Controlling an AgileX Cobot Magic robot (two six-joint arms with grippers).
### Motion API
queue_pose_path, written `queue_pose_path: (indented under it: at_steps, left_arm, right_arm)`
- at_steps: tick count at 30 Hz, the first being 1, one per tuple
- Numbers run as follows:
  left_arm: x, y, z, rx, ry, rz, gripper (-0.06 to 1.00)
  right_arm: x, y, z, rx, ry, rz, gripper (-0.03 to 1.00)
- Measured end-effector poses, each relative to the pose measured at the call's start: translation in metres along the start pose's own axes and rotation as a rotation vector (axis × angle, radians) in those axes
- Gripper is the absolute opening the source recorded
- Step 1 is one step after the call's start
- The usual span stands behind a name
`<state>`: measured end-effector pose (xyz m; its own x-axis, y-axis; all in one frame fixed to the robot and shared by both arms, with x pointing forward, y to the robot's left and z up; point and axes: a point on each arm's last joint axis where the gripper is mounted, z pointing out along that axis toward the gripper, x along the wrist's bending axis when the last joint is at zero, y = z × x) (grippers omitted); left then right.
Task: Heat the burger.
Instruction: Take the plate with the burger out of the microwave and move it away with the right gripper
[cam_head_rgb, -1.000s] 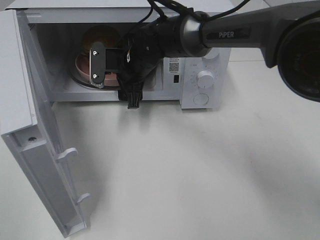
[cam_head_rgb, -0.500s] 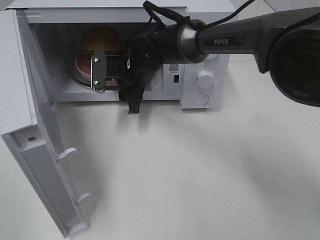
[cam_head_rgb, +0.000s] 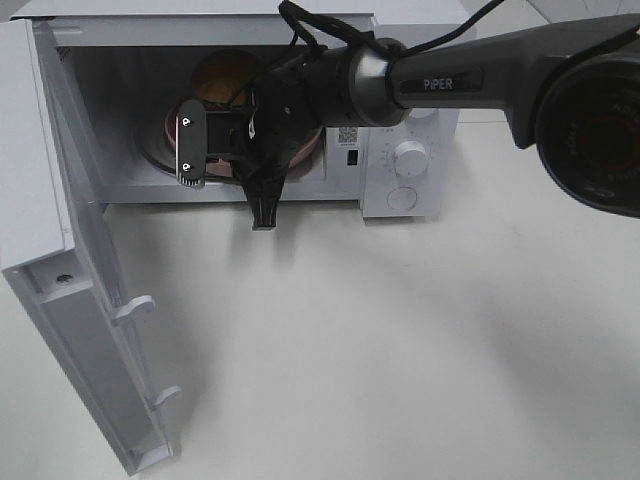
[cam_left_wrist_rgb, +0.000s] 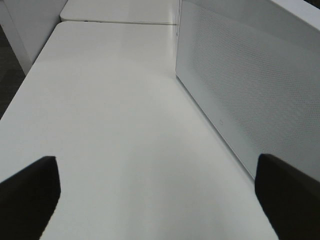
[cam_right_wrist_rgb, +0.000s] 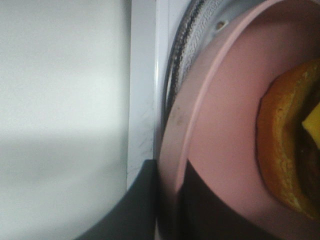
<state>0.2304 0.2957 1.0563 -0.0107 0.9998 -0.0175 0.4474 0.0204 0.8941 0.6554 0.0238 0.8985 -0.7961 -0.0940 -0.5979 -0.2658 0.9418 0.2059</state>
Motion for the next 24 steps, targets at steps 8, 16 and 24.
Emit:
queue_pose_path:
  at_steps: [8, 16, 24]
  left_arm:
    - [0.000, 0.000, 0.000, 0.000, 0.000, 0.000, 0.98]
    - [0.000, 0.000, 0.000, 0.000, 0.000, 0.000, 0.98]
    - [0.000, 0.000, 0.000, 0.000, 0.000, 0.000, 0.98]
  right_arm:
    - [0.002, 0.005, -0.003, 0.003, 0.014, -0.037, 0.08]
    - [0.004, 0.010, -0.010, 0.011, 0.042, -0.106, 0.08]
    - [0.003, 0.014, -0.017, 0.011, 0.047, -0.146, 0.08]
